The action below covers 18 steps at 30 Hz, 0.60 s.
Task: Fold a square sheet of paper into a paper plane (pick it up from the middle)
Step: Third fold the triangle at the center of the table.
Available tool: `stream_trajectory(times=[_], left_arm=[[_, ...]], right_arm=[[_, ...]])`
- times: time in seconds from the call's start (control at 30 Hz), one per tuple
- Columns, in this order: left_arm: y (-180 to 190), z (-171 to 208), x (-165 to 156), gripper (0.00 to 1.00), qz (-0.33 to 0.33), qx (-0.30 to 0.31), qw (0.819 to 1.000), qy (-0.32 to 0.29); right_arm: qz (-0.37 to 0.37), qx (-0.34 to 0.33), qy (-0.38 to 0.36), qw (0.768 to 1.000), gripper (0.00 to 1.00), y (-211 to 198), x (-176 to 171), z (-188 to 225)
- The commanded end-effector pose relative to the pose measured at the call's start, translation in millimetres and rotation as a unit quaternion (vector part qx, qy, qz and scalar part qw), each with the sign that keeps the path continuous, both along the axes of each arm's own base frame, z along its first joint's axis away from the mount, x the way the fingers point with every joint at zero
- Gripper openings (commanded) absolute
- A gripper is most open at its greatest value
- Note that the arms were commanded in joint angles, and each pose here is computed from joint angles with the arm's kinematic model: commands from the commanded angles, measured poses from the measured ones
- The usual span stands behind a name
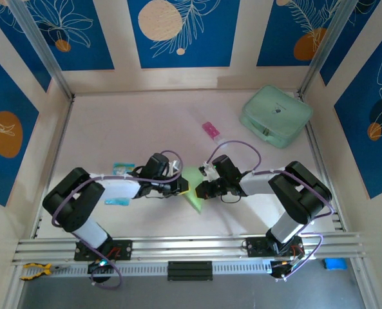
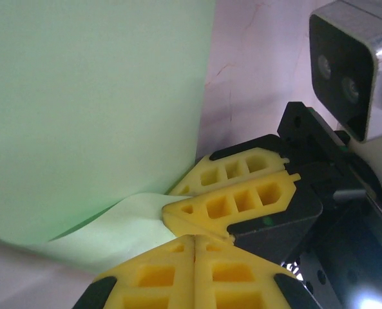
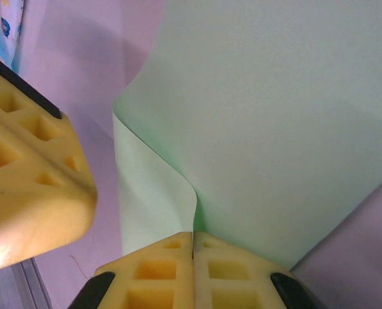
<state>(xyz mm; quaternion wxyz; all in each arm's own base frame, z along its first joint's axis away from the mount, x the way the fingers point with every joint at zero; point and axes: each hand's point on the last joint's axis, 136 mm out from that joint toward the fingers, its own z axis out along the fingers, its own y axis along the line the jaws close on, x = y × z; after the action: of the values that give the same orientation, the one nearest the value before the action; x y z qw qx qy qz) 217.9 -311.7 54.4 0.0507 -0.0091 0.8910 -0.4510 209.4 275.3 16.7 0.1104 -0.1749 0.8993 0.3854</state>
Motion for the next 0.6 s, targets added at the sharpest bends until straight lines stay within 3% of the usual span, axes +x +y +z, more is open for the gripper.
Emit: stream_trajectory(times=[0.0, 0.57], left_arm=[[-4, -6, -1, 0.0, 0.0, -0.002, 1.0, 0.006], [-2, -30, -6, 0.05, 0.0, 0.017, 1.0, 0.02]], right_arm=[[-0.002, -0.014, 0.014, 1.0, 0.0, -8, -5, -12], [-0.005, -0.011, 0.02, 1.0, 0.0, -10, -5, -12]])
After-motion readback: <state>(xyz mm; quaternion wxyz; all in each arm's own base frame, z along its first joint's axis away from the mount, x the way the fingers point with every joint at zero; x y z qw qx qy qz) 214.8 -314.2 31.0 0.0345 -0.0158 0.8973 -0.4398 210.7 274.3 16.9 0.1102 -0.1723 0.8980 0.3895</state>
